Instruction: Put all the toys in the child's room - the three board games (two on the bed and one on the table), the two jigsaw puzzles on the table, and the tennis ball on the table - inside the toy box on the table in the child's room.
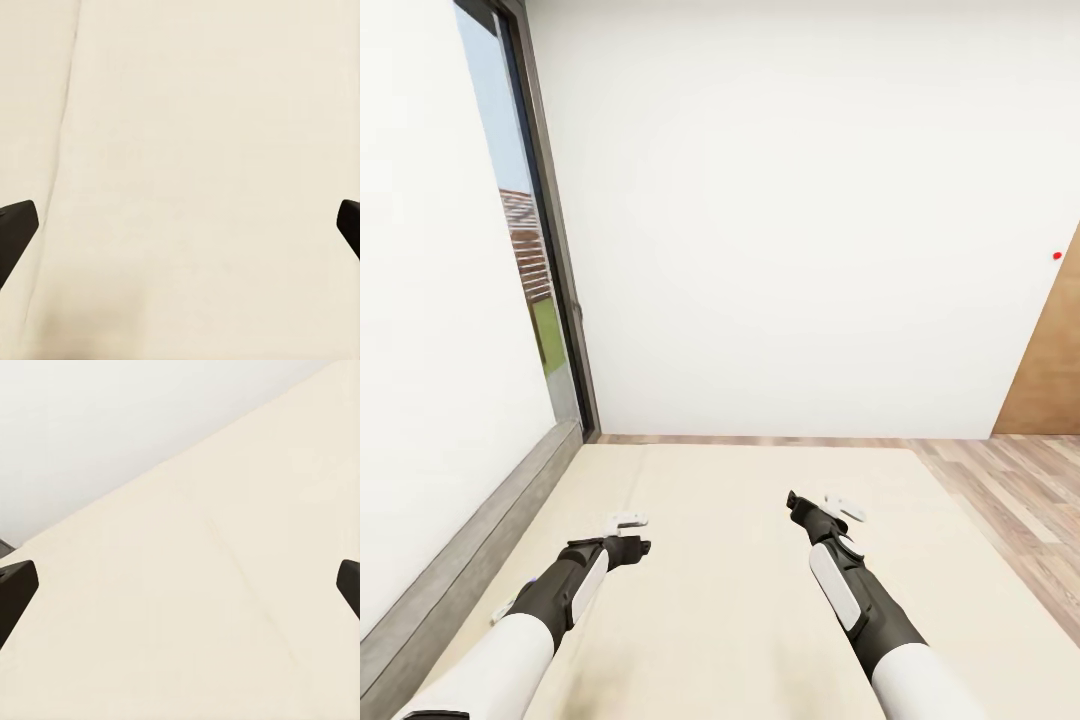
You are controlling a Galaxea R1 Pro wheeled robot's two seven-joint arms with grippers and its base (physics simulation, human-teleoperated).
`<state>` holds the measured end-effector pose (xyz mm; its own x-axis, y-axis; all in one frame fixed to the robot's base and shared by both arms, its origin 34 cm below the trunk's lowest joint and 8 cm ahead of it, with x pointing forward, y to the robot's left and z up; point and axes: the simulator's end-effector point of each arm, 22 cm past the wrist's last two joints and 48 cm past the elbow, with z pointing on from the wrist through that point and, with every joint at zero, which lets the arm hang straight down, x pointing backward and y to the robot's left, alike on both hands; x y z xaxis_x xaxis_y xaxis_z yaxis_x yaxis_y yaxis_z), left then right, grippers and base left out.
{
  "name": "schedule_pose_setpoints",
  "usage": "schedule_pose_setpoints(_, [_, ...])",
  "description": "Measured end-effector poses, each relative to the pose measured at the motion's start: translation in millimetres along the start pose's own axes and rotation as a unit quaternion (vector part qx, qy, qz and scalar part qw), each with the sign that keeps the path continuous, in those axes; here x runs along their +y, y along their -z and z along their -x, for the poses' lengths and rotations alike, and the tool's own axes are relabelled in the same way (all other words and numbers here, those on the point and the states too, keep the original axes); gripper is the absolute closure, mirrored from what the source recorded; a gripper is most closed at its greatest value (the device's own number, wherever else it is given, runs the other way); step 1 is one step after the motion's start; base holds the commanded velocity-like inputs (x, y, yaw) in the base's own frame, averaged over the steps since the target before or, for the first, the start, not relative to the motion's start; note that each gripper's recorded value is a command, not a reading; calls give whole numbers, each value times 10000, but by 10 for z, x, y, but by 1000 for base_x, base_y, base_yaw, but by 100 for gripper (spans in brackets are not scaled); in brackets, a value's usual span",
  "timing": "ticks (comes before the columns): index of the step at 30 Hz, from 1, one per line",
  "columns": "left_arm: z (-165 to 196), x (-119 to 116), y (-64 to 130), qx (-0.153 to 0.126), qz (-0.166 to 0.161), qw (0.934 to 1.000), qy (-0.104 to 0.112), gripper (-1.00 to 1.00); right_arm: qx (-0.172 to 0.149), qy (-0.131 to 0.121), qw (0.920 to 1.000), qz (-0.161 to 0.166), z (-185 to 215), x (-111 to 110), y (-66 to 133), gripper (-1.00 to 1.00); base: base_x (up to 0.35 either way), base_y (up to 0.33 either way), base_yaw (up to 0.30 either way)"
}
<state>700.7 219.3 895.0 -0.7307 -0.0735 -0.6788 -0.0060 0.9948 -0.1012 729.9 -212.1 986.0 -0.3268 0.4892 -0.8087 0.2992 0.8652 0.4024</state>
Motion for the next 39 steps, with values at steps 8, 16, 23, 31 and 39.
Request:
schedule_pose_setpoints(8, [0, 1, 0, 0, 4, 10000, 0, -100, -2, -7, 10000, -3, 3, -3, -1, -100, 0, 88, 0])
schedule_pose_setpoints(16, [1, 1, 0, -1, 3, 10000, 0, -100, -1, -6, 10000, -7, 4, -8, -2, -100, 0, 111, 0])
schedule_pose_setpoints(23, [1, 1, 0, -1, 3, 10000, 0, -100, -4, -7, 10000, -11, 6, -14, -3, -100, 0, 13, 0])
schedule_pose_setpoints(31, [1, 1, 0, -1, 3, 10000, 0, -100, -5, -11, 10000, -12, 9, -15, -3, -100, 0, 2, 0])
schedule_pose_setpoints(39, [1, 1, 0, -1, 4, 10000, 0, -100, -4, -7, 10000, -13, 9, -16, -3, -100, 0, 36, 0])
